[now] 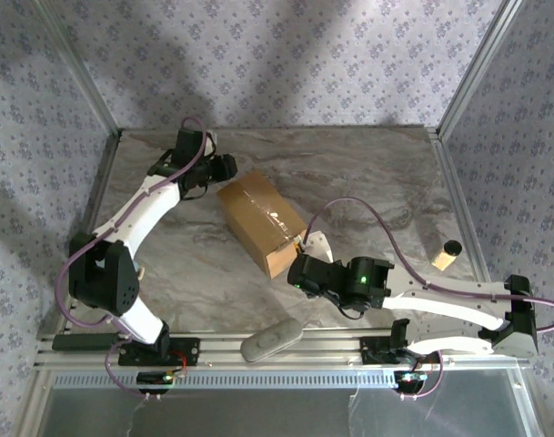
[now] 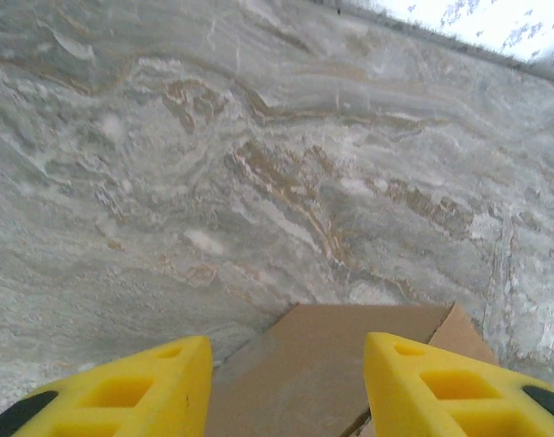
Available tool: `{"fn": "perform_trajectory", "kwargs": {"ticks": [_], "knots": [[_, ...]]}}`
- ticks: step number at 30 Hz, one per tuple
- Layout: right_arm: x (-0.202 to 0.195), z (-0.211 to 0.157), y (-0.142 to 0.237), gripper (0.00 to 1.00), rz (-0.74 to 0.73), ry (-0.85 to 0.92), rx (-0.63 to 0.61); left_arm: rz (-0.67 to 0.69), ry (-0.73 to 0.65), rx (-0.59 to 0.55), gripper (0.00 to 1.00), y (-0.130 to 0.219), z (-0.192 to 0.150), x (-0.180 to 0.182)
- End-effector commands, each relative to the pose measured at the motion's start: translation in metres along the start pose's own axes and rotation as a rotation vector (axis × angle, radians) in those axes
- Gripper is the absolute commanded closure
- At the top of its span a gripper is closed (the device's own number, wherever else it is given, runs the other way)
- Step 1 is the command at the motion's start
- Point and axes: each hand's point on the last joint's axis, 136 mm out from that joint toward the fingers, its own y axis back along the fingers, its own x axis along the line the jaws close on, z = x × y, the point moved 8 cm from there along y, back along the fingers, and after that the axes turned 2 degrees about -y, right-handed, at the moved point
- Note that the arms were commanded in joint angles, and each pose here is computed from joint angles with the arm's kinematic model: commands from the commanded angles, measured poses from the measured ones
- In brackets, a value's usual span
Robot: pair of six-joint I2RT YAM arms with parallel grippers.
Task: Unpack the express box
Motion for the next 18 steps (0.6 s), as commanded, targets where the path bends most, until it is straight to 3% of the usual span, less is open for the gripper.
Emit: {"fn": "perform_trajectory", "kwargs": {"ticks": [1,8,14,18], "knots": [[-0.005,0.011,0.010,1.00,-0.025,-0.048,-0.061,0.036,-0.004,-0.064,0.48,0.020,0.022,0.001],[-0.004,0.010,0.004,1.00,-0.028,-0.053,-0.039,0.070,0.021,-0.094,0.50,0.050,0.033,0.004],[0.002,0.012,-0.003,1.00,-0.021,-0.066,-0.030,0.032,0.070,-0.046,0.53,0.089,-0.019,0.013],[-0.001,0.014,-0.002,1.00,-0.047,-0.072,-0.026,0.089,0.037,0.040,0.53,0.117,-0.066,0.027]]}}
